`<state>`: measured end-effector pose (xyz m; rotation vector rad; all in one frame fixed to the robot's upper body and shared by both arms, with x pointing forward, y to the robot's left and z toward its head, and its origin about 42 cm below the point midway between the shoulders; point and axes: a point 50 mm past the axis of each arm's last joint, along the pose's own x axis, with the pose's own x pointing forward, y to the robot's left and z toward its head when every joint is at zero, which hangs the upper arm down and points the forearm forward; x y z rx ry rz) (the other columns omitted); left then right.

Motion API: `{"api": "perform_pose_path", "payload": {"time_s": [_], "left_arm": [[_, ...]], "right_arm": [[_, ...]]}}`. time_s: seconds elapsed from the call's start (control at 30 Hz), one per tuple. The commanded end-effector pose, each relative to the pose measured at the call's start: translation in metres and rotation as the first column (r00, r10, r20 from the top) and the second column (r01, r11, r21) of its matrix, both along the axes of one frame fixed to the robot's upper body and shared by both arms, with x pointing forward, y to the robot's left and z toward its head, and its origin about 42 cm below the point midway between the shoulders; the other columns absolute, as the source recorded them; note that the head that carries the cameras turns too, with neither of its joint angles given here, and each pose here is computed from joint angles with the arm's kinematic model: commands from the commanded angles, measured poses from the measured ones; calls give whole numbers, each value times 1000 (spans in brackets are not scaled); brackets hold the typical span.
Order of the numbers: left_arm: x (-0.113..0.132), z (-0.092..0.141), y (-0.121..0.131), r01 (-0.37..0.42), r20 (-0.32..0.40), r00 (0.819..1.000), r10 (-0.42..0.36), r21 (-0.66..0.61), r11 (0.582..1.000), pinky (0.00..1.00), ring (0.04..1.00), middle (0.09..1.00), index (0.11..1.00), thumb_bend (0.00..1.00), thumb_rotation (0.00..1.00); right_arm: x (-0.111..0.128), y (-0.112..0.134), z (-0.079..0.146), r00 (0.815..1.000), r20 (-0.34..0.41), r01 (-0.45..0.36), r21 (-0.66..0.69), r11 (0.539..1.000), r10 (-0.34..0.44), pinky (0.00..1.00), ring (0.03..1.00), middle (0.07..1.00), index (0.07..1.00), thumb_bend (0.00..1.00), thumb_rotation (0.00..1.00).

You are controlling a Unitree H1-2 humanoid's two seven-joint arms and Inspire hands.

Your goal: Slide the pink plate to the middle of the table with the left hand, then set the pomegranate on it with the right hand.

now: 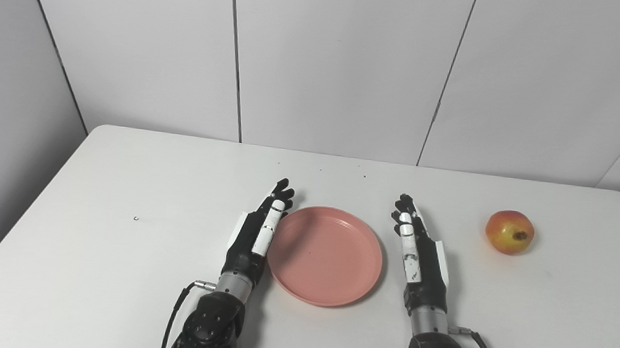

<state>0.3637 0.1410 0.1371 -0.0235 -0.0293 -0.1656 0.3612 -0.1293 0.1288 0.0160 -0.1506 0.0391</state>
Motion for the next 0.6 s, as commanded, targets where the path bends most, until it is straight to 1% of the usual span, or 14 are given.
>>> {"api": "perform_pose_path", "payload": {"time_s": [0.0, 0.27, 0.57], "left_arm": [[0, 6, -13, 33, 25, 999, -32, -38, 999, 916, 927, 929, 929, 453, 1000], [-4, 5, -17, 50, 17, 999, -49, -71, 996, 938, 935, 939, 939, 457, 1000], [-4, 5, -16, 75, 11, 997, -75, -106, 991, 966, 951, 946, 943, 433, 1000]], "right_arm": [[-4, 3, -3, 1000, -10, 11, 14, 1000, -11, 935, 909, 918, 915, 606, 988], [-4, 4, -3, 1000, -9, 12, 10, 1000, -12, 928, 909, 919, 915, 604, 991], [-2, 4, -2, 1000, -6, 18, 4, 1000, -18, 919, 908, 916, 913, 603, 992]]}}
